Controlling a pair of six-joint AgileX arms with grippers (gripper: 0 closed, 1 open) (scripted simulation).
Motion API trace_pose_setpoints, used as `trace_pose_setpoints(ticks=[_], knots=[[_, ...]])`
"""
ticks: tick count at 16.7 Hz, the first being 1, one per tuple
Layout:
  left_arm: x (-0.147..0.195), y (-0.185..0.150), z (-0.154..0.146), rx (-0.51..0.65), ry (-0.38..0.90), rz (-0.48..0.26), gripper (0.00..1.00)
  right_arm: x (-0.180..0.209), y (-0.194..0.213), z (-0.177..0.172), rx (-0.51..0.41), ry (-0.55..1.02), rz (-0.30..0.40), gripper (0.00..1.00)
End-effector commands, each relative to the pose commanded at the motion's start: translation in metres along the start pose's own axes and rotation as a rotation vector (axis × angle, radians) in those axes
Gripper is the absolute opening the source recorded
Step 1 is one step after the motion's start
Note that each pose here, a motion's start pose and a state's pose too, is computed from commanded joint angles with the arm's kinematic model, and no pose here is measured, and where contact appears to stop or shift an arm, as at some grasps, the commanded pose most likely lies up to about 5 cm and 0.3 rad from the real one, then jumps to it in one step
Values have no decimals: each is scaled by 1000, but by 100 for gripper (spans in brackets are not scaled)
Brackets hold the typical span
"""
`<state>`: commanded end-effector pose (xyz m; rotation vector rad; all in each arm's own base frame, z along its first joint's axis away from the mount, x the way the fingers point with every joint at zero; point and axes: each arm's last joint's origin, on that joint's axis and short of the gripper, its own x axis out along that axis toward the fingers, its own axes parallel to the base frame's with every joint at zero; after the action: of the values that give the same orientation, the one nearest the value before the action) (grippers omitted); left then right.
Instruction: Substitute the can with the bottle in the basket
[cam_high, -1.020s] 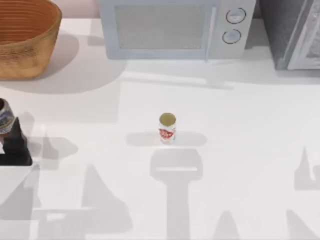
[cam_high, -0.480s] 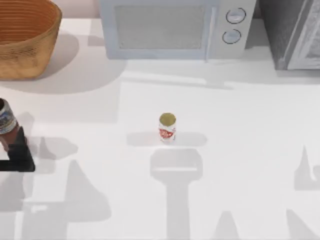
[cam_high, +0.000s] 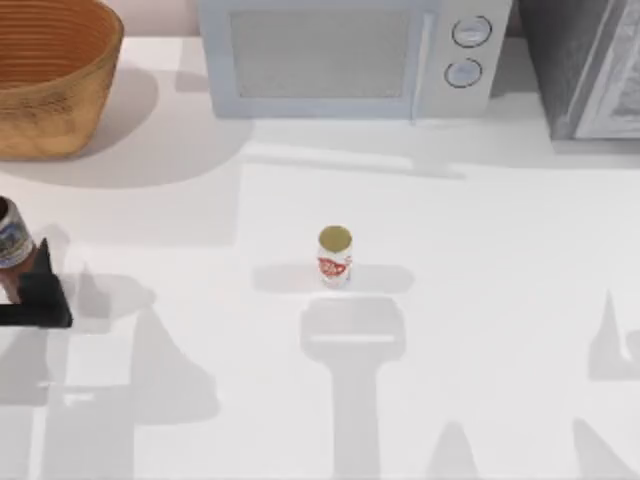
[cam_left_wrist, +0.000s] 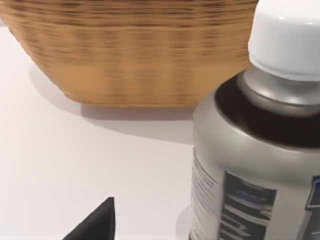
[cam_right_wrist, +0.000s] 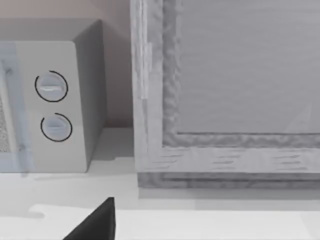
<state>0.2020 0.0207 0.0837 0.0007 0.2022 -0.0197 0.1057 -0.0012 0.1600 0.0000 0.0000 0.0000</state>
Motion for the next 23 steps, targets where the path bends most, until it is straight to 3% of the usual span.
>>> trace_pose_setpoints(ticks=[6, 10, 23], knots=[[43, 0, 0, 0, 0, 0, 100, 0, 0, 0, 0, 0, 0, 100], [45, 0, -1, 0, 0, 0, 100, 0, 0, 0, 0, 0, 0, 100], [45, 0, -1, 0, 0, 0, 2, 0, 0, 0, 0, 0, 0, 100]])
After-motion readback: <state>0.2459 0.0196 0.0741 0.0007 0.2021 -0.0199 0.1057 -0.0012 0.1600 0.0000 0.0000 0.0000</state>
